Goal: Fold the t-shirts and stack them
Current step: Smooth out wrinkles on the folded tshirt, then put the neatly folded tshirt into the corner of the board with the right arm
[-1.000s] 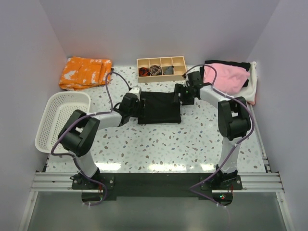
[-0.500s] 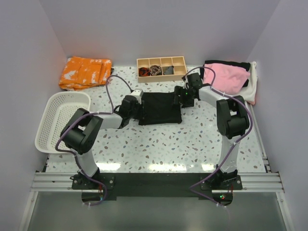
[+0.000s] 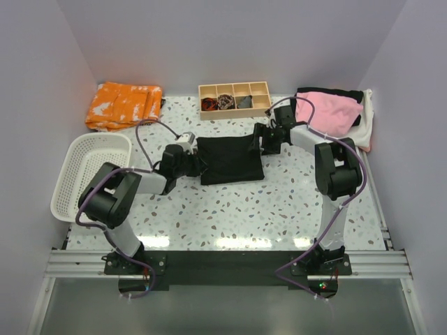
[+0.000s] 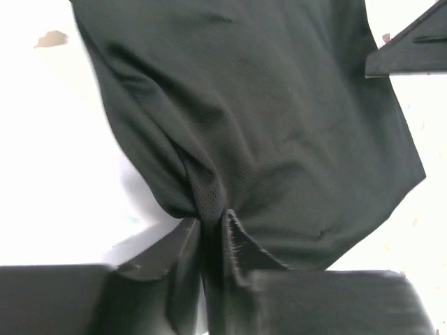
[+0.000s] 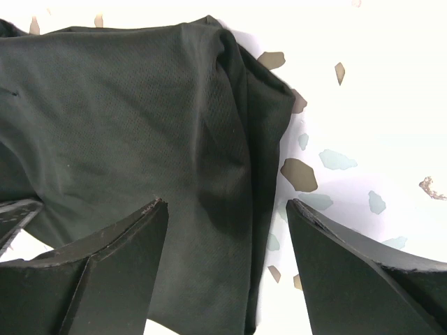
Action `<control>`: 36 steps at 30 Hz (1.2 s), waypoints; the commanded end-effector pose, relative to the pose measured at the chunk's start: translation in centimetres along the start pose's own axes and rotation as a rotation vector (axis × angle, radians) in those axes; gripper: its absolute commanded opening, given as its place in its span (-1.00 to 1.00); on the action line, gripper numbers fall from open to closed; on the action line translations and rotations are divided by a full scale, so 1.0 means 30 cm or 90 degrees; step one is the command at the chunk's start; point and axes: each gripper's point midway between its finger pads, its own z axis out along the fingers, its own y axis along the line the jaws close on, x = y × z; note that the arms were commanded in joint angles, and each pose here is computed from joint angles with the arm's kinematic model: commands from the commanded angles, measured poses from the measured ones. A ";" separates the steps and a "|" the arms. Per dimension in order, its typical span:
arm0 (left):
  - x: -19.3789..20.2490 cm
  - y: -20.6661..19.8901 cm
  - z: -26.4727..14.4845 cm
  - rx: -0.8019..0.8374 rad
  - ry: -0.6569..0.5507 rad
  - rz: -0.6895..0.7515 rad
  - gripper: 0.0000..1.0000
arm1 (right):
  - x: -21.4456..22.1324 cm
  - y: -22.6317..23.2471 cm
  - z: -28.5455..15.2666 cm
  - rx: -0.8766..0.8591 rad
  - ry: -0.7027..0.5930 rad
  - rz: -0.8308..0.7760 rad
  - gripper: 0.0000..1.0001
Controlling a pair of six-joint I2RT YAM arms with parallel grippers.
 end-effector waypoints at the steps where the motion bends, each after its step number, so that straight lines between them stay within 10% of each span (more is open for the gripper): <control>1: -0.128 0.000 -0.047 -0.005 -0.074 0.004 -0.41 | 0.029 -0.044 0.016 0.020 0.006 0.014 0.48; 2: -0.115 0.023 -0.060 -0.032 -0.060 0.001 -0.02 | 0.018 -0.042 0.005 0.022 -0.002 0.013 0.48; 6: -0.139 0.098 -0.091 -0.116 -0.063 0.016 0.42 | -0.005 -0.053 -0.009 0.028 -0.016 0.015 0.49; 23: -0.205 0.070 0.060 -0.064 -0.074 0.016 0.44 | 0.072 0.021 0.055 -0.080 0.064 0.023 0.50; 30: -0.129 0.061 0.097 -0.025 -0.051 -0.036 0.31 | 0.184 0.089 0.098 -0.082 0.129 -0.002 0.50; 36: -0.082 0.031 0.111 0.024 -0.040 -0.078 -0.69 | 0.215 0.090 0.136 -0.085 0.146 0.016 0.42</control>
